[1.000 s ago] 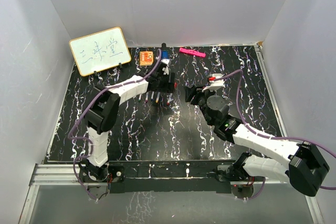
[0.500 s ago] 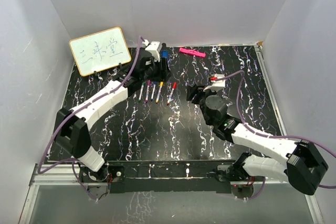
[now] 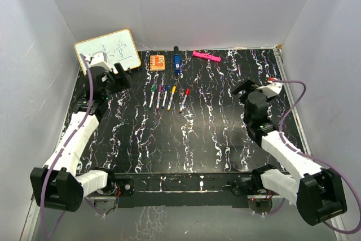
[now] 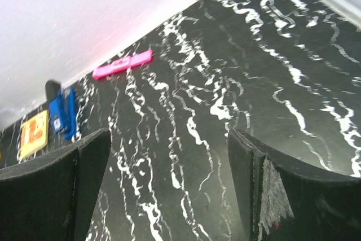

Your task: Insert the pens into the pen caps

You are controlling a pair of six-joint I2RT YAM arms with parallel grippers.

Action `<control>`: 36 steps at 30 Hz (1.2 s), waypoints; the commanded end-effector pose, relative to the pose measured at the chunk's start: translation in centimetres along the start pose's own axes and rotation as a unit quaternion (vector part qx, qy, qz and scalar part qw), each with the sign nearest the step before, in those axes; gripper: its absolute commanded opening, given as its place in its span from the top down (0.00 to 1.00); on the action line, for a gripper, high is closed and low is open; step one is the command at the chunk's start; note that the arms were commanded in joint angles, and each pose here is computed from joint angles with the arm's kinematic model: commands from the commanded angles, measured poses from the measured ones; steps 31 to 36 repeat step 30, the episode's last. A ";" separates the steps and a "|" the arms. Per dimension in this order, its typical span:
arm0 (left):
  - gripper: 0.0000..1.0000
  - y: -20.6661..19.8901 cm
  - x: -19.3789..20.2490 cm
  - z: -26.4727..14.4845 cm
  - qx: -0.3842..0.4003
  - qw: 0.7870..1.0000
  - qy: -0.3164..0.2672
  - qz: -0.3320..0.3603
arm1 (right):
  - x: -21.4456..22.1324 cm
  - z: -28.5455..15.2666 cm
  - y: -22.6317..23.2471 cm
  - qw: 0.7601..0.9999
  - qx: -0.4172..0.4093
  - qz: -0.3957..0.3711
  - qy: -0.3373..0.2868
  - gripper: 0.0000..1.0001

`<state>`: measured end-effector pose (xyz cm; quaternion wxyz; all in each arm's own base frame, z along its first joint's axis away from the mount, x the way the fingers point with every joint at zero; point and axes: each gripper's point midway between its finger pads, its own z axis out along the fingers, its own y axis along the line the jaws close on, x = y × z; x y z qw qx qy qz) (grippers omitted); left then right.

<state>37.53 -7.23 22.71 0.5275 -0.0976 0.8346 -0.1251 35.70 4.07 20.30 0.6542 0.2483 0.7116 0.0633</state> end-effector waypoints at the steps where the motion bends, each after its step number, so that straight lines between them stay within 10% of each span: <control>1: 0.25 4.2 -2.0 -1.7 -0.065 0.998 -0.023 -0.013 | -2.6 -0.1 -3.2 0.995 0.065 0.058 -0.042 0.15; 6: 0.02 2.9 -0.9 -1.8 -0.022 0.999 0.006 -0.031 | -2.8 -0.7 -4.4 0.993 0.086 0.067 -0.045 0.03; 36: 0.01 5.6 1.1 -3.6 -0.096 0.994 0.029 -0.049 | -2.2 -0.7 -5.4 0.990 0.117 0.066 -0.033 0.02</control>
